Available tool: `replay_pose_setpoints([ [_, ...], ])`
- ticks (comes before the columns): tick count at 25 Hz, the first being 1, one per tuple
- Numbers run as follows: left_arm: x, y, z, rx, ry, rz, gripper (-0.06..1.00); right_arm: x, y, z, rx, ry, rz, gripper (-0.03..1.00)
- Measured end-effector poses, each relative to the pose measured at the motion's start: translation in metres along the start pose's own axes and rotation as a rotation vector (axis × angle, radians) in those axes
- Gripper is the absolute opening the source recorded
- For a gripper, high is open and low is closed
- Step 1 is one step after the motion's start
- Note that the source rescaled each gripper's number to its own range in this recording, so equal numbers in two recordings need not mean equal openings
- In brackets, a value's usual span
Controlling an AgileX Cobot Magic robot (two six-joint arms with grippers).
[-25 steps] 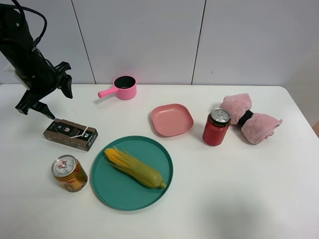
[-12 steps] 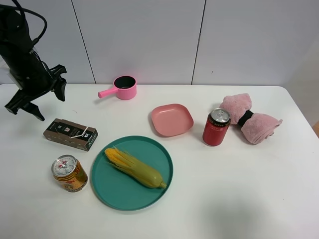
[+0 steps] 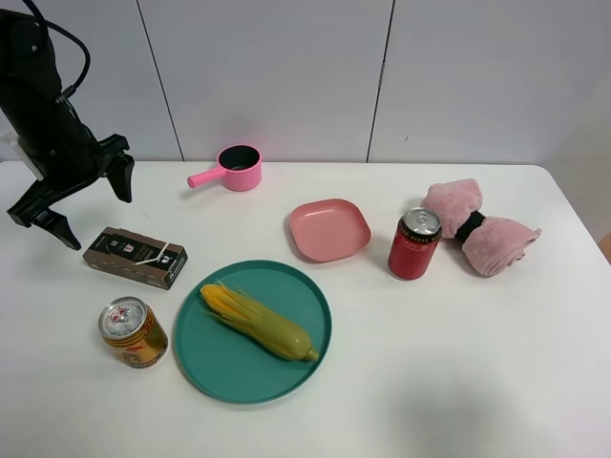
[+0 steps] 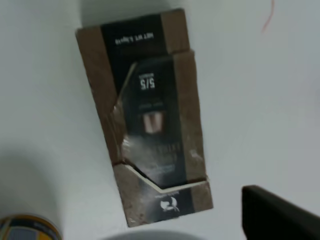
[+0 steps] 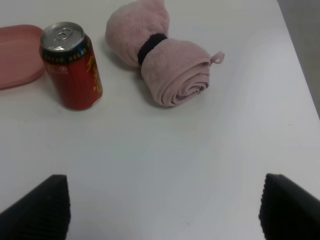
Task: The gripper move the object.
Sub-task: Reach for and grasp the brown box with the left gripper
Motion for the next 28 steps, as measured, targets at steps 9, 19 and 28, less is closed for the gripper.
replay_pose_setpoints([
  [9,-0.013,-0.005,0.004,-0.03,0.025,0.016,1.0,0.0,0.0,0.0,0.0,0.0,0.0,1.0],
  [19,-0.041,-0.008,0.005,-0.01,0.032,0.023,1.0,0.0,0.0,0.0,0.0,0.0,0.0,1.0],
  [28,-0.081,-0.01,0.005,-0.002,0.031,0.018,1.0,0.0,0.0,0.0,0.0,0.0,0.0,1.0],
])
Point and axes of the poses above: a point on each arm's last joint axis where the gripper is mounted, x pointing back along that axis away from the gripper, y along the wrist's bending axis when the last joint is at zero, z = x × y, the point moved 6 cm from there along -x, pointing out along that axis toward the gripper, and after that the axes turned 12 degrees about x, right-handed, at the moved point
